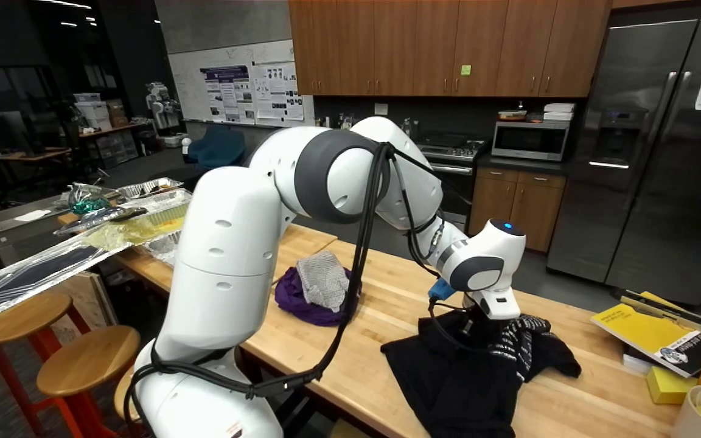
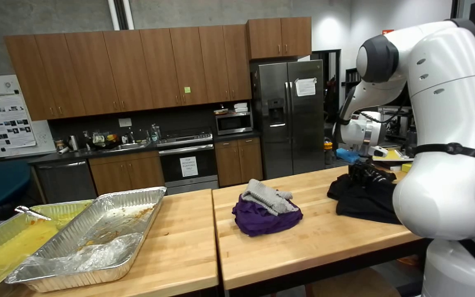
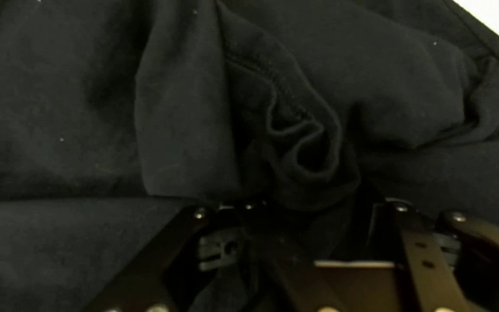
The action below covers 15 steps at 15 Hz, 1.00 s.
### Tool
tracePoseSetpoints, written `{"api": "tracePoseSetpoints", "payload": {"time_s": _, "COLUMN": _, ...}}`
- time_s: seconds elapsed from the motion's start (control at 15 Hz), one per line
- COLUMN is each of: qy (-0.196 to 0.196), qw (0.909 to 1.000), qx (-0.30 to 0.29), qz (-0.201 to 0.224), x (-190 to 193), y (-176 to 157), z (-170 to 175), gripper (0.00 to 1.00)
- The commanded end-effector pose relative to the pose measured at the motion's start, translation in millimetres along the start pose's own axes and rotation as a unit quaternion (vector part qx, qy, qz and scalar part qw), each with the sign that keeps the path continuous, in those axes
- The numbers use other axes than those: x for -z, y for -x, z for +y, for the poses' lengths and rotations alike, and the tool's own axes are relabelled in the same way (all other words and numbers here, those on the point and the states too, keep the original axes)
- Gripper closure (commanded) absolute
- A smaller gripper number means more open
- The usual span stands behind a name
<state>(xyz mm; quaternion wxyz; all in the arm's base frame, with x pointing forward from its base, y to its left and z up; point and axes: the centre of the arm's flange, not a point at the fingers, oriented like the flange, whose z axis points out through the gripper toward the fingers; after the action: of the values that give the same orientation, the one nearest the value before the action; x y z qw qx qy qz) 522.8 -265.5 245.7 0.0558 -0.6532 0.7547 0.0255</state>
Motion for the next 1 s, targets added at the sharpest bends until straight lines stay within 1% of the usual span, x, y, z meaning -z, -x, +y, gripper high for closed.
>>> {"api": "tracePoseSetpoints", "payload": {"time_s": 0.0, "qy": 0.005, "qw": 0.9998, "qx": 0.017, "qz": 0.006, "x": -8, "y": 4, "z": 5, "gripper": 0.77}}
{"api": "tracePoseSetpoints", "payload": {"time_s": 0.13, "qy": 0.003, "qw": 0.9998, "qx": 0.019, "qz": 0.007, "x": -7, "y": 4, "z": 5, "gripper": 0.85}}
{"api": "tracePoseSetpoints", "payload": {"time_s": 0.27, "qy": 0.001, "qw": 0.9997, "qx": 0.021, "qz": 0.008, "x": -5, "y": 4, "z": 5, "gripper": 0.95}}
{"api": "tracePoseSetpoints", "payload": {"time_s": 0.33, "qy": -0.001, "qw": 0.9997, "qx": 0.023, "qz": 0.008, "x": -4, "y": 4, "z": 5, "gripper": 0.93}}
{"api": "tracePoseSetpoints", "payload": {"time_s": 0.47, "qy": -0.007, "qw": 0.9995, "qx": 0.029, "qz": 0.008, "x": 3, "y": 5, "z": 6, "gripper": 0.94}}
{"api": "tracePoseSetpoints", "payload": {"time_s": 0.6, "qy": -0.018, "qw": 0.9989, "qx": 0.041, "qz": 0.010, "x": 14, "y": 6, "z": 6, "gripper": 0.94}}
{"api": "tracePoseSetpoints", "payload": {"time_s": 0.8, "qy": -0.052, "qw": 0.9951, "qx": 0.079, "qz": 0.031, "x": 41, "y": 8, "z": 6, "gripper": 0.94}}
{"api": "tracePoseSetpoints", "payload": {"time_s": 0.93, "qy": -0.081, "qw": 0.9896, "qx": 0.108, "qz": 0.051, "x": 68, "y": 11, "z": 4, "gripper": 0.94}}
